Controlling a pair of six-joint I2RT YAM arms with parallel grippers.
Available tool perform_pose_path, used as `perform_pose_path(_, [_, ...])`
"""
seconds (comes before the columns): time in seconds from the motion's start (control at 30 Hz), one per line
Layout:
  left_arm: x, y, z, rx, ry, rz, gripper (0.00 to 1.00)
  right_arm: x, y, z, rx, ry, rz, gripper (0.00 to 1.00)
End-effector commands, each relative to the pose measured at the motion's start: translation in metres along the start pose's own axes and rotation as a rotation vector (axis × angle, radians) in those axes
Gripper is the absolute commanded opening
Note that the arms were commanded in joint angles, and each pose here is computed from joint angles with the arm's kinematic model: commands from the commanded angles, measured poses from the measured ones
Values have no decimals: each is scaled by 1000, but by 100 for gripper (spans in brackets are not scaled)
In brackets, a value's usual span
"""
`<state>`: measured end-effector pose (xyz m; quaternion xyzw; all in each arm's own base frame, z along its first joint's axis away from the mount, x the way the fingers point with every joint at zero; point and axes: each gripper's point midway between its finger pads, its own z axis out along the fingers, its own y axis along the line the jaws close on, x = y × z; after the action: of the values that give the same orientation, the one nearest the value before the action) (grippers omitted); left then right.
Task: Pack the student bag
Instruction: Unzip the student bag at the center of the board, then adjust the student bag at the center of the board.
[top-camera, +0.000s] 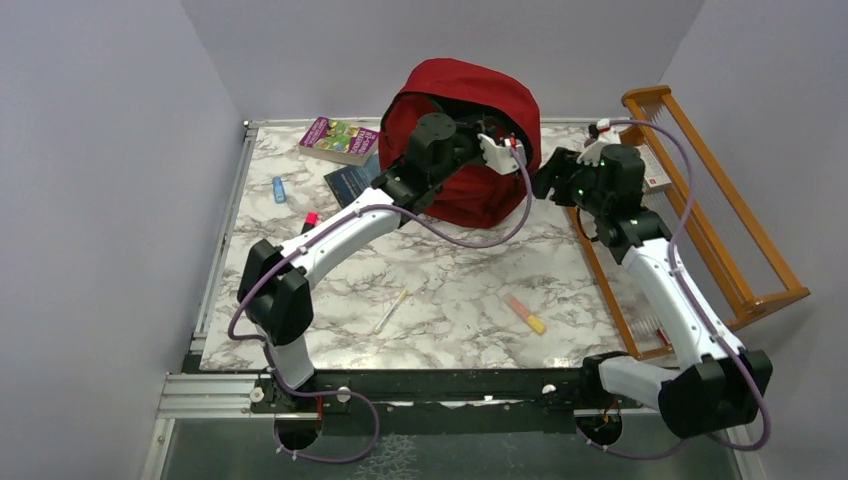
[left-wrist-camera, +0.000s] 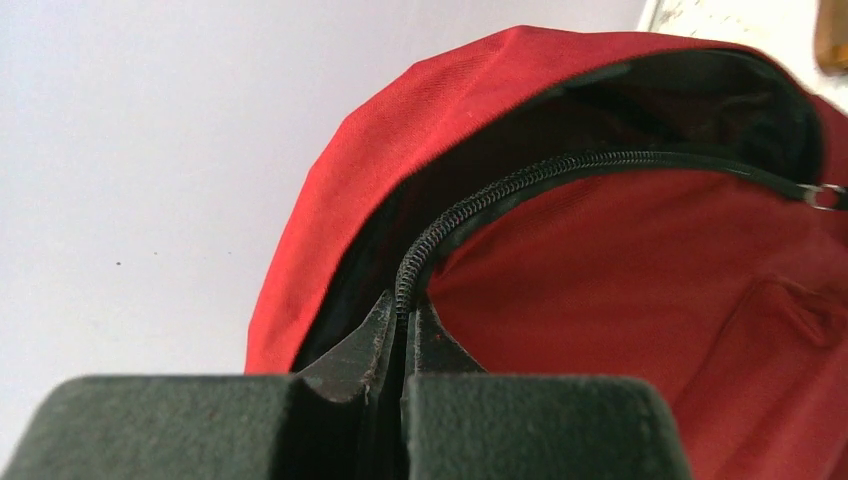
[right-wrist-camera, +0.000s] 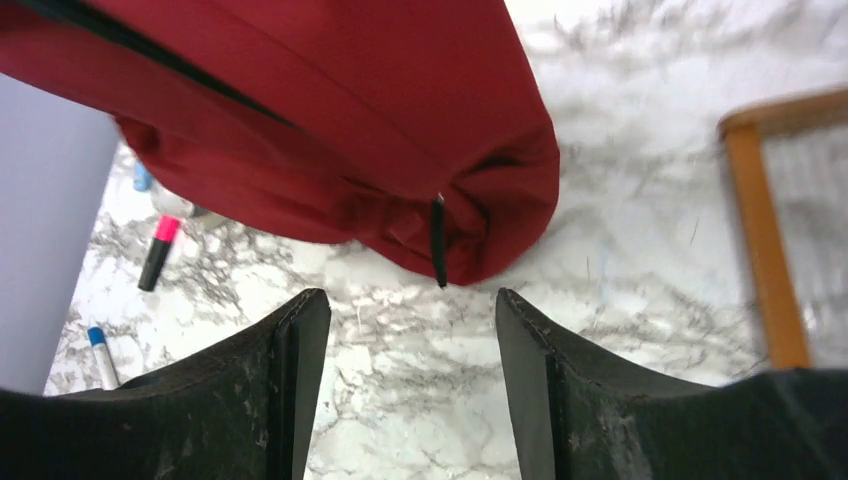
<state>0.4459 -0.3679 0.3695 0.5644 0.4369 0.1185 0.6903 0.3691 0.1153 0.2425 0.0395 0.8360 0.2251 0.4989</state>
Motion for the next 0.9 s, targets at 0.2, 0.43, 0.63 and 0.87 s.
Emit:
perform_pose_path(0.2, [-42, -13, -72, 56, -274, -86, 0, -104, 57, -59, -138, -237, -229, 77])
perform_pose_path(0.43, [-34, -38, -91, 106, -271, -138, 0, -127, 101, -48, -342, -169, -377, 78])
perform_pose_path(0.63, [-26, -50, -93, 121, -248, -157, 0, -119, 112, -33, -434, -184, -540, 82])
perform_pose_path(0.87, [-14, -55, -95, 114, -214, -169, 0, -114, 136, -25, -443, -308, -768, 82])
